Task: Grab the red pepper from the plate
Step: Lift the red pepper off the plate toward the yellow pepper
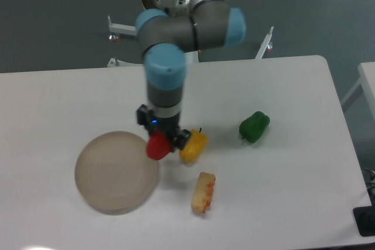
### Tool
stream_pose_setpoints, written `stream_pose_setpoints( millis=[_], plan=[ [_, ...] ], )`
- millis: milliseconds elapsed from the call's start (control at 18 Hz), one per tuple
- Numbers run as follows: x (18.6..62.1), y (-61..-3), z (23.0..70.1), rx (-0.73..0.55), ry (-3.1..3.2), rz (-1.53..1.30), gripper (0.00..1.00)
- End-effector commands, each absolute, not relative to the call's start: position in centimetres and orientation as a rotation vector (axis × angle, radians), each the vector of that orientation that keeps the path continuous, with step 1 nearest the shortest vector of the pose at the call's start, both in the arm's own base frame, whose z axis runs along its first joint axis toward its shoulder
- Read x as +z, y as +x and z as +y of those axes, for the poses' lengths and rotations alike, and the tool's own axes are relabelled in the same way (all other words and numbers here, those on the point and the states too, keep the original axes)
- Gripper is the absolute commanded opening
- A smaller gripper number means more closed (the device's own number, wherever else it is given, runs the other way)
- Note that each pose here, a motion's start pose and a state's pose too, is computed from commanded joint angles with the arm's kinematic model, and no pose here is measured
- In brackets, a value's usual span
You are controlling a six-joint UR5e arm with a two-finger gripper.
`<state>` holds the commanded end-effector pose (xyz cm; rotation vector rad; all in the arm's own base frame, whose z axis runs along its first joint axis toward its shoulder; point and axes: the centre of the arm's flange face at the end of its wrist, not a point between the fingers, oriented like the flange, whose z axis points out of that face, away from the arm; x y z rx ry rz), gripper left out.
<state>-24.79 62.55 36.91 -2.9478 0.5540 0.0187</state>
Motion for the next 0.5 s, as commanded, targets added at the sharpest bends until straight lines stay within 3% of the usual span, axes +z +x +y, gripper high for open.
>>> stream_pose_setpoints(
  millis=[500],
  plan=[
    [37.6, -28.3, 61.9, 0.124, -2.961, 0.614, 0.55]
  ],
)
